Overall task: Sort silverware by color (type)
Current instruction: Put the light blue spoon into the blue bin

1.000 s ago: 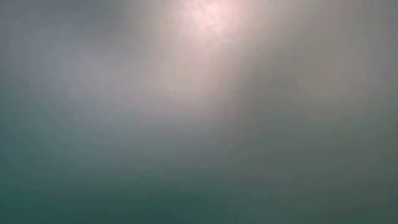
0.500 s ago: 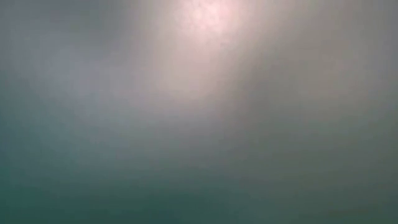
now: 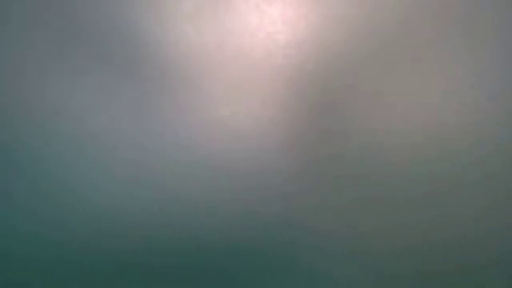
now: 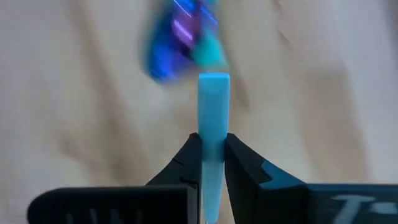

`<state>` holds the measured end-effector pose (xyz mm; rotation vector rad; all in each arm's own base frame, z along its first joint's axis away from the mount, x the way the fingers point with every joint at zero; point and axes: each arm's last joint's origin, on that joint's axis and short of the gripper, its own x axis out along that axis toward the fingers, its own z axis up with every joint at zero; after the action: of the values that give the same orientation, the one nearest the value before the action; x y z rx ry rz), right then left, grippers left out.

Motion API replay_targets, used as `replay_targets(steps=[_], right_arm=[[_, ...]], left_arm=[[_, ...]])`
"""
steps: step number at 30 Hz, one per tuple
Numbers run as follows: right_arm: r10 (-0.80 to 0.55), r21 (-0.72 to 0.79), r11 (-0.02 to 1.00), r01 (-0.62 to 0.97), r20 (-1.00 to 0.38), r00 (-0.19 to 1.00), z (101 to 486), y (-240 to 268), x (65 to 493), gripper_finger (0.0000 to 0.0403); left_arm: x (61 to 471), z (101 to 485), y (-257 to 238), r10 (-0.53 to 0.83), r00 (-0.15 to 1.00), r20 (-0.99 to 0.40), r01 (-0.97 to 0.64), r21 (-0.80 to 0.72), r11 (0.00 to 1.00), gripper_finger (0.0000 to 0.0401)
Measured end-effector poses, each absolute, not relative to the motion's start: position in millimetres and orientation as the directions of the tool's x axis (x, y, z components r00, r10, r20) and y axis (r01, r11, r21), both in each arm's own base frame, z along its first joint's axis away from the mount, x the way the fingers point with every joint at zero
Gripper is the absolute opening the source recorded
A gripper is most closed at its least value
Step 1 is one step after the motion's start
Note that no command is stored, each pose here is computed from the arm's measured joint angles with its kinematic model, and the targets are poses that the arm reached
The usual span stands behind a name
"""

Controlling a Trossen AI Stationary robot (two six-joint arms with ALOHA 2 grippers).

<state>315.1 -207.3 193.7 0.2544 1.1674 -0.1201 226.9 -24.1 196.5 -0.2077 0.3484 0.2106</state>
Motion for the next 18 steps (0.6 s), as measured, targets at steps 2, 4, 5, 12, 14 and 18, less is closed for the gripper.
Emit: replay_targets(steps=[2,4,5,12,14,18], right_arm=[[0.072,0.173,0.969,0.175,-0.880,0.470,201.6,-198.7,325.2,0.0030],[0.087,0.184,0.975,0.123,-0.829,0.553,212.3,-188.2,336.0,0.0030],[0.092,0.184,0.978,0.096,-0.799,0.594,218.4,-181.8,341.6,0.0030],[0.149,0.099,0.989,-0.113,-0.571,0.807,257.9,-124.8,379.4,0.0030],[0.175,0.072,0.984,-0.161,-0.509,0.843,264.5,-107.4,389.6,0.0030],[0.233,0.020,0.968,-0.248,-0.427,0.874,272.9,-76.0,402.1,0.0030]], left_arm=[[222.8,190.3,-23.4,0.170,0.936,-0.307,-0.233,-0.184,0.955,0.0045],[219.5,186.8,-22.5,0.183,0.948,-0.261,-0.238,-0.197,0.951,0.0045],[218.4,186.1,-22.0,0.194,0.950,-0.244,-0.245,-0.201,0.949,0.0045],[213.0,178.9,-19.3,0.261,0.936,-0.234,-0.305,-0.176,0.936,0.0045],[213.0,179.0,-19.3,0.261,0.937,-0.231,-0.302,-0.162,0.939,0.0045],[213.5,181.0,-19.3,0.265,0.941,-0.211,-0.299,-0.147,0.943,0.0046]])
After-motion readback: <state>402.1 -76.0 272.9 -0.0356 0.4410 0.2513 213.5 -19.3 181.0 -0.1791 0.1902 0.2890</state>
